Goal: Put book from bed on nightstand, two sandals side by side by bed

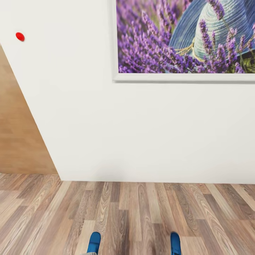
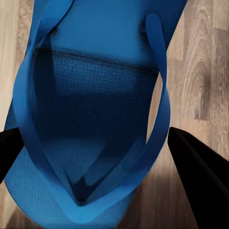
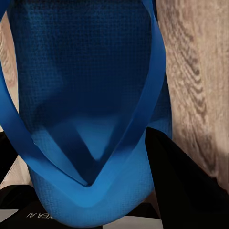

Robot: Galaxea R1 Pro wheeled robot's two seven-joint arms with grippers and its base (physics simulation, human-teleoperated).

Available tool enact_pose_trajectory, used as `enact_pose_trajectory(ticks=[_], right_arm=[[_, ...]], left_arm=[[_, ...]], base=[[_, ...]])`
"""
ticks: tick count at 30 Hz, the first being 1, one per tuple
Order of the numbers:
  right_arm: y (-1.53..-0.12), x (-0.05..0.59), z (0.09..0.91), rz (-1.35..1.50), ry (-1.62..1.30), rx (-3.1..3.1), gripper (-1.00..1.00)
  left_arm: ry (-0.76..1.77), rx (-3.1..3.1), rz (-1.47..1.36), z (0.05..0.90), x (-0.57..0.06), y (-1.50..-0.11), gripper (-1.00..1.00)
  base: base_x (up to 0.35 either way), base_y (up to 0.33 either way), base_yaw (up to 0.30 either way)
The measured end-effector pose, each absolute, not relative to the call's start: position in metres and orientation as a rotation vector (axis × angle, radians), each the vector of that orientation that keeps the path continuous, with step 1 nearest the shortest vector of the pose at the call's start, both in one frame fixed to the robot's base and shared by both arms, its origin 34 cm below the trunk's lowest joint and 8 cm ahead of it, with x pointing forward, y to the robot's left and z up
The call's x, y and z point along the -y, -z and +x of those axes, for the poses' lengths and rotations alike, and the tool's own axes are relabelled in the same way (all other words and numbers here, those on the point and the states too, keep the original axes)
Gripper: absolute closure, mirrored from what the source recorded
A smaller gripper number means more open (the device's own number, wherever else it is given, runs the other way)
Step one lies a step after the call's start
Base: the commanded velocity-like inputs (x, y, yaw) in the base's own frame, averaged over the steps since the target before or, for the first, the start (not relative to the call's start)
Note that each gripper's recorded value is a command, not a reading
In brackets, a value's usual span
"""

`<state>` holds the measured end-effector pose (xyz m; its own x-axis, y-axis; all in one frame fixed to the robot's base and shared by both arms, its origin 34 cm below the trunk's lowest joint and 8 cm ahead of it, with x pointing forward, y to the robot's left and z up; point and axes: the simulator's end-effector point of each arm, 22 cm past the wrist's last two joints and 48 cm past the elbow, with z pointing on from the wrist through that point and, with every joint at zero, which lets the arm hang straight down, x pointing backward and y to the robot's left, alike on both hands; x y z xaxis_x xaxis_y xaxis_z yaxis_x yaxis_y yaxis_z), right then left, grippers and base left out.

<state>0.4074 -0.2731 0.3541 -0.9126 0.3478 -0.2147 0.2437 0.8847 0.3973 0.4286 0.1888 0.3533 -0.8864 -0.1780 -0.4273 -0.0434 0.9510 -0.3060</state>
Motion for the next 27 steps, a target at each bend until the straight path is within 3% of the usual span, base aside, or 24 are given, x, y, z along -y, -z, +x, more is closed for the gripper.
enact_pose_trajectory(ticks=[27], right_arm=[[-0.354,0.2731,0.4073,0.445,-0.532,-2.773,1.0]], left_arm=[[0.4,-2.64,-0.159,0.4286,-0.1886,-0.3533,1.0]], base=[[0.321,0.0,0.007]])
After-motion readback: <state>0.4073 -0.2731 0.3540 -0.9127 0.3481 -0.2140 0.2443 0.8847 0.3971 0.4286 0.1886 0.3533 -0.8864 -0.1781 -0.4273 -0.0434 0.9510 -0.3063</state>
